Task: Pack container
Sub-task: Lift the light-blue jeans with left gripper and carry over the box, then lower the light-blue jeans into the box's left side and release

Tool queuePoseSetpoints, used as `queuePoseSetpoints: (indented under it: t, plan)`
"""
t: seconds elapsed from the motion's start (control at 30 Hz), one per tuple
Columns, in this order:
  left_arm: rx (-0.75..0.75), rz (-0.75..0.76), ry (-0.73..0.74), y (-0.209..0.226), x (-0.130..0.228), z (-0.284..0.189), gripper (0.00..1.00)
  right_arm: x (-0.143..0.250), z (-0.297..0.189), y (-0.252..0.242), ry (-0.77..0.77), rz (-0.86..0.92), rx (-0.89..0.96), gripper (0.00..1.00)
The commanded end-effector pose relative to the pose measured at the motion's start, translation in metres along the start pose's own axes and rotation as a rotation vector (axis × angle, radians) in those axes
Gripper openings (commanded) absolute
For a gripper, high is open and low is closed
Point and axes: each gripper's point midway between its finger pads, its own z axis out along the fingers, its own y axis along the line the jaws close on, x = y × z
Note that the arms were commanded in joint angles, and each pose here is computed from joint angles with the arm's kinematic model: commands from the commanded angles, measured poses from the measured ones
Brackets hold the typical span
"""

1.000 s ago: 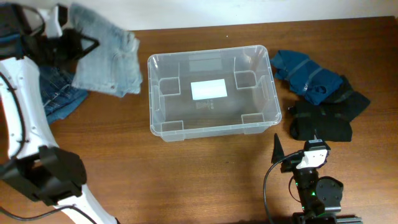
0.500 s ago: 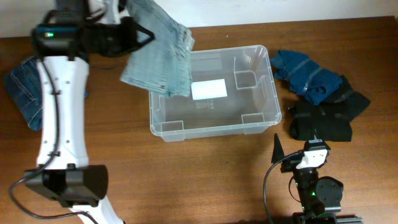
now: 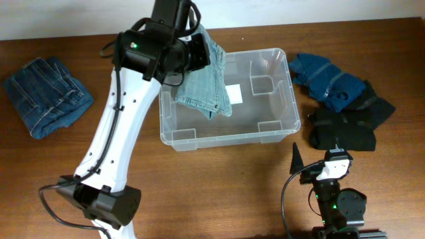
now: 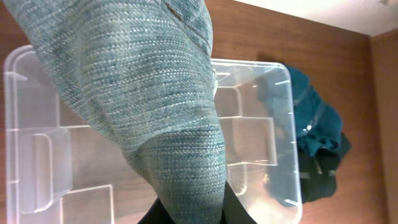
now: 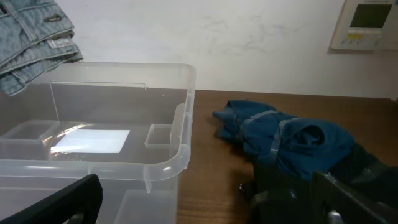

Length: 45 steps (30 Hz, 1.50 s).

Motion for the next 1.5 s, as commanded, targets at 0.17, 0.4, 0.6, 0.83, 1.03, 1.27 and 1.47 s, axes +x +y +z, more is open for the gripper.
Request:
queuePoseSetpoints:
  t: [0.17, 0.4, 0.6, 0.83, 1.03, 1.27, 1.47]
  plan:
    - [-0.014, 0.102, 0.077, -0.008, 0.019, 0.037, 0.01, 0.002, 0.000, -0.002, 0.002, 0.005, 0.012, 0.98]
    - [-0.017, 0.220, 0.143, -0.018, 0.040, 0.064, 0.01, 0.002, 0.000, -0.002, 0.002, 0.005, 0.012, 0.98]
    - [-0.076, 0.254, 0.160, -0.004, 0.043, 0.077, 0.01, 0.002, 0.000, -0.002, 0.002, 0.005, 0.012, 0.98]
    - [-0.160, 0.220, 0.211, 0.017, 0.053, 0.101, 0.01, 0.003, 0.000, -0.002, 0.003, 0.005, 0.011, 0.98]
    - [-0.207, 0.182, 0.245, 0.032, 0.059, 0.115, 0.01, 0.002, 0.000, -0.002, 0.002, 0.005, 0.011, 0.98]
    - [-0.224, 0.163, 0.245, 0.043, 0.054, 0.113, 0.33, 0.002, 0.000, -0.002, 0.002, 0.005, 0.011, 0.98]
    - [-0.237, 0.159, 0.252, 0.055, 0.050, 0.111, 0.47, 0.002, 0.000, -0.002, 0.002, 0.005, 0.011, 0.98]
